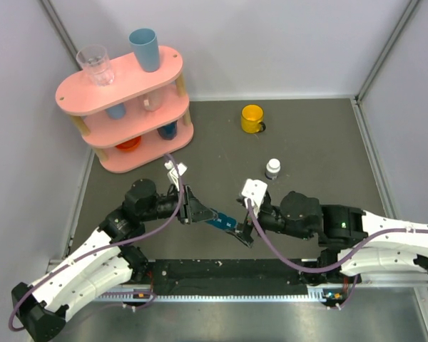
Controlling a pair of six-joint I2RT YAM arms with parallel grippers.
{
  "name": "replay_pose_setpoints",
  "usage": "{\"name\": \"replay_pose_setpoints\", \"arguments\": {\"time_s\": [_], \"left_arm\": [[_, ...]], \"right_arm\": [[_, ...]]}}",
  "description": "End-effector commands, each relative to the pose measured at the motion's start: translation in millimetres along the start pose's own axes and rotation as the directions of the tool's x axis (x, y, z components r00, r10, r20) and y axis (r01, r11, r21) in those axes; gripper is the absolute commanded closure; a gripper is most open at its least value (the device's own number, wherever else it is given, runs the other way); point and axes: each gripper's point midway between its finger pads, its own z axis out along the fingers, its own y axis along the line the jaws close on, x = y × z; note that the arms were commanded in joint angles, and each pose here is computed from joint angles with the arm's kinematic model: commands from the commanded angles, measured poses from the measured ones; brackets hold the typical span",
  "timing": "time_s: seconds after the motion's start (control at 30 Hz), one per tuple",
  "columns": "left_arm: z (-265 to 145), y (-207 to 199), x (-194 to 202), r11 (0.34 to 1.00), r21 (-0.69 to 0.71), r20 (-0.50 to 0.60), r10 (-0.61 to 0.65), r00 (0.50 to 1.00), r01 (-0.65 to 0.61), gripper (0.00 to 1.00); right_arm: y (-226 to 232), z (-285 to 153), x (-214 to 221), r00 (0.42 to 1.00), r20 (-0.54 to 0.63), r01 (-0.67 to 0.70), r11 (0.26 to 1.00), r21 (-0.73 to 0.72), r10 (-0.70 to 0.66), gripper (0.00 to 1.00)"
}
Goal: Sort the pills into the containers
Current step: Open the pill container.
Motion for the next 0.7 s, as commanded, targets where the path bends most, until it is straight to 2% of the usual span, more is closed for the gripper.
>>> {"name": "replay_pose_setpoints", "arguments": {"time_s": [0.0, 0.3, 0.53, 0.67], "left_arm": [[-2, -20, -18, 0.999, 0.052, 0.080, 0.004, 0.997, -0.009, 1.00], [0, -17, -23, 0.999, 0.026, 0.105, -0.040, 0.994, 0.038, 1.00], [-1, -21, -23, 0.998, 0.043, 0.099, -0.042, 0.994, 0.038, 1.00], [-1, -22, -21, 0.998, 0.053, 0.090, -0.047, 0.995, 0.043, 1.00]], "right_arm": [[6, -7, 2, 0.999, 0.013, -0.033, 0.999, -0.031, 0.033, 0.12], [15, 7, 26, 0.997, -0.074, -0.005, 0.999, -0.040, 0.002, 0.14], [12, 12, 33, 0.995, -0.095, 0.012, 1.000, -0.019, -0.014, 0.32], [9, 13, 35, 0.995, -0.099, 0.019, 1.000, 0.001, -0.019, 0.39]]}}
